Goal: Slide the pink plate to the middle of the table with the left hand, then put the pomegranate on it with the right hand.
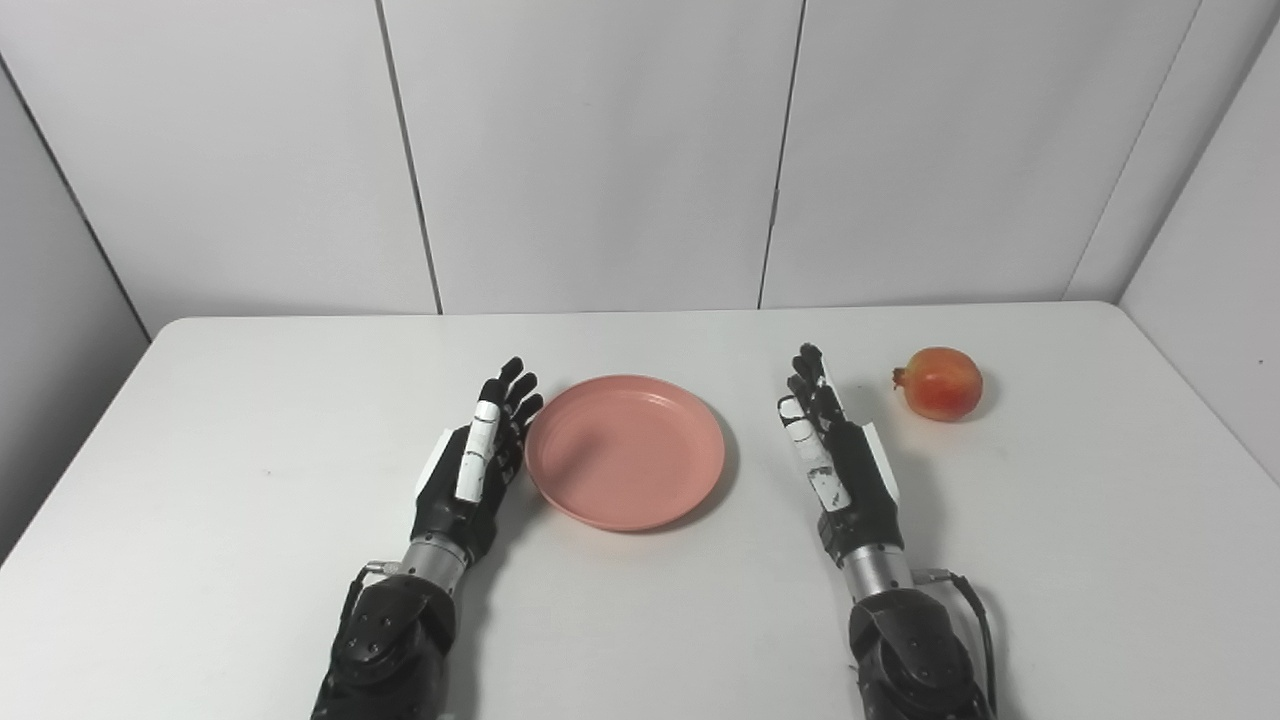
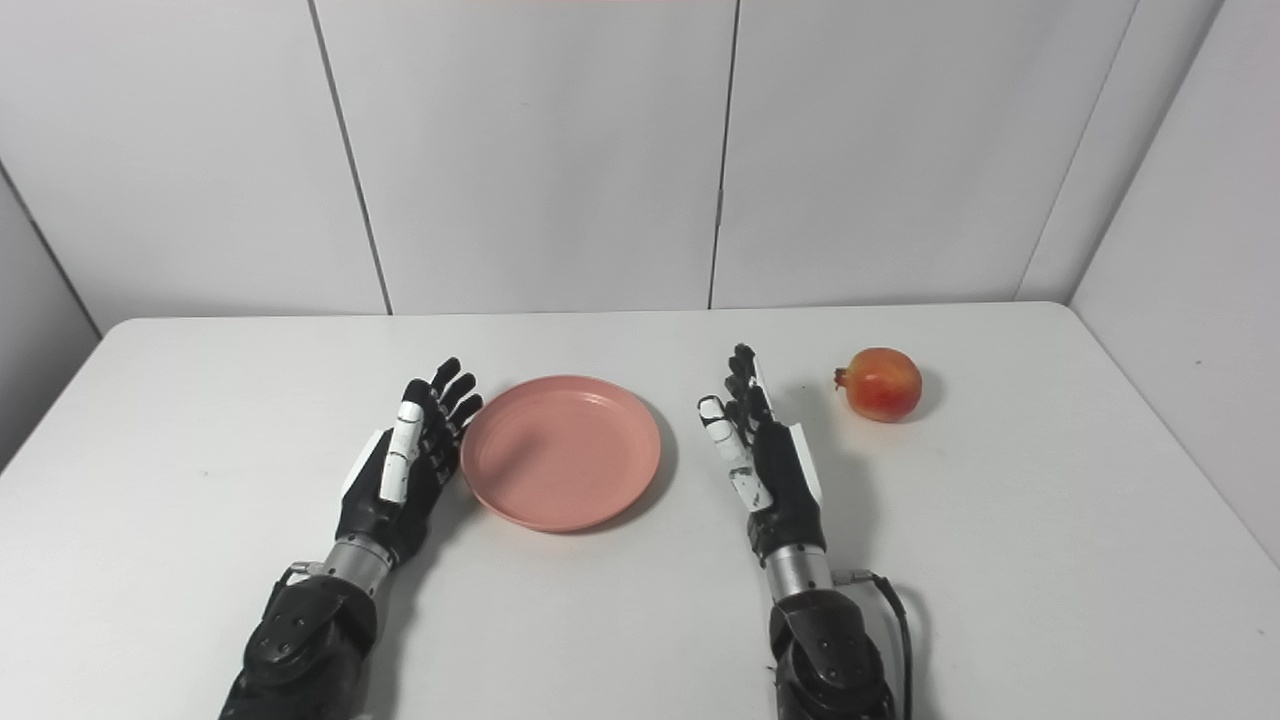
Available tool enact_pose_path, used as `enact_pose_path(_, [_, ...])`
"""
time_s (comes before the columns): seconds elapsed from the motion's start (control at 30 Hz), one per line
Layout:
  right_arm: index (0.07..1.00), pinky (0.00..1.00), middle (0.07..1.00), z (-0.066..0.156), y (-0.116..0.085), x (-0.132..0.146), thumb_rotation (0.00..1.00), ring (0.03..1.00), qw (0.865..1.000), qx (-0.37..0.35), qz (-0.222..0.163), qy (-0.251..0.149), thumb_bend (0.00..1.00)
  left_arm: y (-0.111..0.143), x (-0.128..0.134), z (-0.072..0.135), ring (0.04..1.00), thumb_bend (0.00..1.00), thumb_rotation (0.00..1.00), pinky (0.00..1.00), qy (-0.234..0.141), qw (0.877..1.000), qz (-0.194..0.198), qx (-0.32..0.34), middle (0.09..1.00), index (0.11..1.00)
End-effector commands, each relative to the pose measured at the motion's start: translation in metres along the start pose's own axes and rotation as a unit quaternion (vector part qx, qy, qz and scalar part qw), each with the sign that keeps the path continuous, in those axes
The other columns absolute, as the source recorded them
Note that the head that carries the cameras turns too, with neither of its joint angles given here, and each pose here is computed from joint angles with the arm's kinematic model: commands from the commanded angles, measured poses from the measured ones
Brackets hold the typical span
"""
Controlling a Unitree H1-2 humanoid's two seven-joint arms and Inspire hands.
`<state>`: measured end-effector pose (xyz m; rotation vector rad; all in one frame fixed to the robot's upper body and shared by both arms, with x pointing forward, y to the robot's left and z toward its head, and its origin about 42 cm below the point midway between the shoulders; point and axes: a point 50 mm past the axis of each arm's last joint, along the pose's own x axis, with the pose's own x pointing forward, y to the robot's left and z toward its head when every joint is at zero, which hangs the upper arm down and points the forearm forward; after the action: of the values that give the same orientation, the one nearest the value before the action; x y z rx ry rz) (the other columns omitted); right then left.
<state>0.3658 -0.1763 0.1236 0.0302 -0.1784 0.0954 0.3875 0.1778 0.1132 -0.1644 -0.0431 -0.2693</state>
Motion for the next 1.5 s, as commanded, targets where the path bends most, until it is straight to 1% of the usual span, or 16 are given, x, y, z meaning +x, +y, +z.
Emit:
enact_pose_path(0.0, [1.000,1.00,1.000,0.012,0.001,0.008,0.84,1.000,1.000,-0.005,0.004,-0.026,0.72,-0.005,0.011,0.011,0.984,0.65,0.98,0.98,-0.034,0.999,-0.004,0.007,0.994,0.986])
enact_pose_path(0.13, [1.000,1.00,1.000,0.013,0.000,0.008,0.85,1.000,1.000,-0.011,0.004,-0.026,0.73,-0.005,0.015,0.011,1.000,0.63,1.00,1.00,-0.035,0.999,0.000,0.014,1.000,1.000])
enact_pose_path(0.33, [1.000,1.00,0.993,0.013,-0.001,0.007,0.84,0.999,0.999,-0.006,0.006,-0.031,0.71,-0.004,0.024,0.009,1.000,0.63,1.00,0.99,-0.035,0.999,0.016,0.037,1.000,1.000])
enact_pose_path(0.43, [1.000,1.00,0.992,0.013,-0.002,0.006,0.84,0.996,0.999,-0.010,0.006,-0.031,0.73,-0.004,0.028,0.009,1.000,0.64,1.00,1.00,-0.034,0.998,0.026,0.043,1.000,1.000])
enact_pose_path(0.6, [1.000,1.00,0.992,0.013,-0.003,0.005,0.83,0.996,0.999,-0.014,0.007,-0.036,0.71,-0.002,0.032,0.005,1.000,0.64,1.00,1.00,-0.038,0.997,0.045,0.059,1.000,1.000])
enact_pose_path(0.8, [1.000,1.00,1.000,0.015,-0.007,0.007,0.85,1.000,0.999,-0.022,0.020,-0.042,0.70,-0.002,0.034,0.001,1.000,0.65,1.00,1.00,-0.035,0.996,0.066,0.054,1.000,1.000])
enact_pose_path(0.87, [1.000,1.00,1.000,0.018,-0.011,0.009,0.84,1.000,0.998,-0.026,0.021,-0.049,0.71,-0.003,0.034,0.001,1.000,0.66,1.00,1.00,-0.025,0.997,0.067,0.042,1.000,1.000])
enact_pose_path(1.0, [1.000,1.00,1.000,0.026,-0.022,0.015,0.83,1.000,0.997,-0.030,0.009,-0.067,0.73,-0.005,0.034,0.001,1.000,0.65,1.00,1.00,-0.016,0.998,0.065,0.012,1.000,1.000])
enact_pose_path(1.1, [1.000,1.00,1.000,0.032,-0.030,0.018,0.83,1.000,0.997,-0.036,-0.005,-0.075,0.74,-0.007,0.033,0.001,1.000,0.64,1.00,1.00,-0.014,0.998,0.066,0.003,1.000,1.000])
enact_pose_path(1.2, [1.000,1.00,1.000,0.041,-0.042,0.023,0.83,1.000,0.995,-0.045,-0.019,-0.085,0.73,-0.009,0.033,0.000,1.000,0.64,1.00,1.00,-0.011,0.998,0.065,-0.012,1.000,1.000])
enact_pose_path(1.3, [1.000,1.00,1.000,0.048,-0.053,0.026,0.81,1.000,0.993,-0.048,-0.037,-0.098,0.70,-0.010,0.033,0.001,1.000,0.64,1.00,1.00,-0.010,0.997,0.065,-0.032,1.000,1.000])
enact_pose_path(1.37, [1.000,1.00,1.000,0.053,-0.062,0.029,0.81,1.000,0.991,-0.054,-0.053,-0.106,0.70,-0.010,0.033,0.001,1.000,0.64,1.00,1.00,-0.011,0.997,0.065,-0.044,1.000,1.000])
enact_pose_path(1.47, [1.000,1.00,1.000,0.059,-0.074,0.032,0.83,1.000,0.989,-0.073,-0.067,-0.113,0.72,-0.010,0.033,0.002,1.000,0.65,1.00,1.00,-0.011,0.996,0.065,-0.060,1.000,1.000])
